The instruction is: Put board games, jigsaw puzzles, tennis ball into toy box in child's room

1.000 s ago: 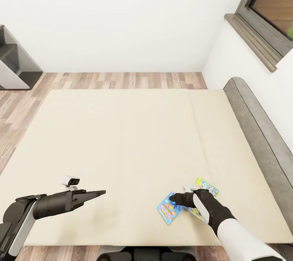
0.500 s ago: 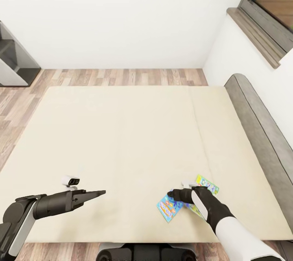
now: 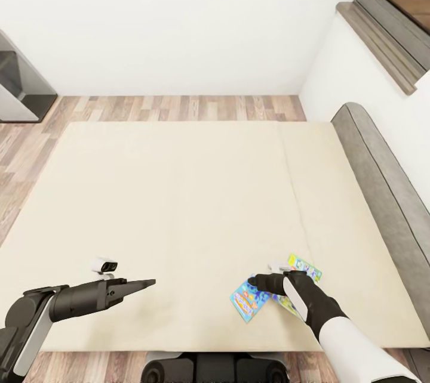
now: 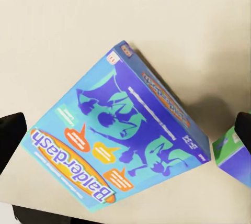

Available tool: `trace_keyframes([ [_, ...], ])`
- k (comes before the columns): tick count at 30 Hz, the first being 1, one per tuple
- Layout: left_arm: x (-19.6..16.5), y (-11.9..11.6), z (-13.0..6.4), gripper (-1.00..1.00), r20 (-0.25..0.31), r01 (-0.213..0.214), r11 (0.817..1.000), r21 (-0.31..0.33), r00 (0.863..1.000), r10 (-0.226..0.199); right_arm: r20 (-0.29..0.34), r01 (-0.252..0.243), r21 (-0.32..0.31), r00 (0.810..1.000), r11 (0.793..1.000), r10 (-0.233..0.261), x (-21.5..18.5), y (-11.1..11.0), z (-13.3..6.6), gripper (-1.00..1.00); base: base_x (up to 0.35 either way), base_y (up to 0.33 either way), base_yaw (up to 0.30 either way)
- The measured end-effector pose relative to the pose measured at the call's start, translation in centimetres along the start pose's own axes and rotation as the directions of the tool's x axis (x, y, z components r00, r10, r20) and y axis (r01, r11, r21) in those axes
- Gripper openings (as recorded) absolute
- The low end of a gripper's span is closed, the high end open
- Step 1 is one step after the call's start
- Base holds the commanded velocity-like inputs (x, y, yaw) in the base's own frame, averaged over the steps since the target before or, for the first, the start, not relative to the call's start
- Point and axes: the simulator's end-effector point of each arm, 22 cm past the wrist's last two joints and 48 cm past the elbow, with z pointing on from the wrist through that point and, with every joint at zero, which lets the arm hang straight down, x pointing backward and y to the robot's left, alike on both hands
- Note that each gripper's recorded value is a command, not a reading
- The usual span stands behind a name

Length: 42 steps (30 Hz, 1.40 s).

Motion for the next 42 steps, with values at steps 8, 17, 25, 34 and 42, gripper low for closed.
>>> trace_keyframes([
  [8,0.2,0.5,0.0,1.00,-0.001,0.013,1.000,-0.002,1.000,-0.013,-0.012,-0.005,0.001,1.000,1.000,0.005,0.5,-0.2,0.5,1.00,0.000,0.000,0.000],
  [17,0.4,1.1,0.1,1.00,-0.003,0.027,1.000,-0.005,1.000,-0.027,-0.026,-0.009,0.000,1.000,1.000,0.009,1.2,-0.3,1.0,1.00,0.000,0.000,0.000],
  [25,0.6,1.6,0.1,1.00,-0.004,0.040,0.999,-0.009,0.999,-0.040,-0.038,-0.013,0.001,0.999,1.000,0.013,1.8,-0.5,1.5,1.00,0.000,0.000,0.000],
  [34,0.8,2.0,0.1,1.00,-0.006,0.050,0.999,-0.011,0.999,-0.050,-0.026,-0.011,-0.001,1.000,1.000,0.011,1.7,-0.5,1.9,1.00,0.000,0.000,0.000],
  [42,0.8,2.0,0.2,1.00,-0.005,0.050,0.999,-0.010,0.999,-0.050,0.027,-0.003,0.004,1.000,1.000,0.003,0.6,-0.7,1.9,1.00,0.000,0.000,0.000],
])
